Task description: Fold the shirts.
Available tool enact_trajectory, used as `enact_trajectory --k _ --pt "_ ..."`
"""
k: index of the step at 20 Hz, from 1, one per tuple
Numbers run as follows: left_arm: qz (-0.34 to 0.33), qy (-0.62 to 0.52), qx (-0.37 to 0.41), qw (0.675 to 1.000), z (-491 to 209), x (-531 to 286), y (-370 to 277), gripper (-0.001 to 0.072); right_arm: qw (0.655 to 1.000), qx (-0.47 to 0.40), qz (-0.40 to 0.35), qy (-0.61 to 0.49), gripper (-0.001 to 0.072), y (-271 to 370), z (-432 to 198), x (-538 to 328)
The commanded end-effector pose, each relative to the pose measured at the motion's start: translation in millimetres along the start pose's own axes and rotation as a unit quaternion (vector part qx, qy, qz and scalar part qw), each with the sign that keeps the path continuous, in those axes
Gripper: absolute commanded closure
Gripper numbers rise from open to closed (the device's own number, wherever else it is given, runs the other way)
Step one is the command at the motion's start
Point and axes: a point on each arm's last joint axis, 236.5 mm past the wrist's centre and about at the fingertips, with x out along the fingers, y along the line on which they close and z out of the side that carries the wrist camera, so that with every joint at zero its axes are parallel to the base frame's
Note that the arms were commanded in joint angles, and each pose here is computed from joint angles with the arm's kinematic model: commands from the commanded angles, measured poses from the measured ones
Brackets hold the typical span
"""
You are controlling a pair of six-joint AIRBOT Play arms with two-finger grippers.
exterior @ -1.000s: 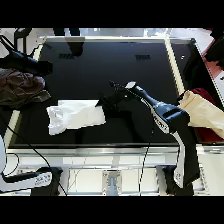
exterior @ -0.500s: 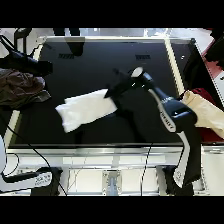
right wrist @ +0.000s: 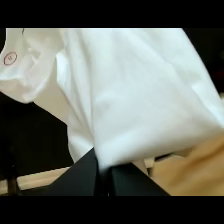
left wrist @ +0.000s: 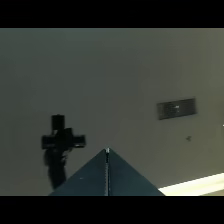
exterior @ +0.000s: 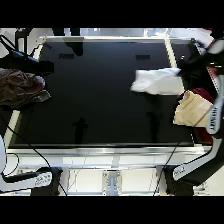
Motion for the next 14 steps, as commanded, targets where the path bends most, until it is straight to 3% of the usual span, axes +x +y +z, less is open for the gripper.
enact_trajectory --k 1,7,10,12,13,14 --pt "-0.028 -0.005 -0.007 1.0 2 0 -13 0.0695 0.99 0.114 -0.076 0.041 0.0694 -122 -36 -48" --pt "-0.031 -0.004 -0.003 1.0 2 1 -18 0.0695 0.956 0.201 -0.208 0.046 0.0694 -225 -94 -131" --pt "-0.035 -0.004 0.003 0.999 3 2 -24 0.0695 0.946 0.211 -0.238 0.069 0.0694 -243 -125 -144" --pt "-0.038 -0.002 0.007 0.999 2 3 -29 0.0696 0.947 0.214 -0.218 0.101 0.0688 -240 -139 -124" --pt "-0.04 -0.001 0.01 0.999 2 3 -32 0.0695 0.952 0.211 -0.189 0.118 0.0541 -230 -143 -108" --pt "-0.041 -0.001 0.012 0.999 1 4 -34 0.0695 0.955 0.208 -0.165 0.134 0.0294 -220 -148 -95"
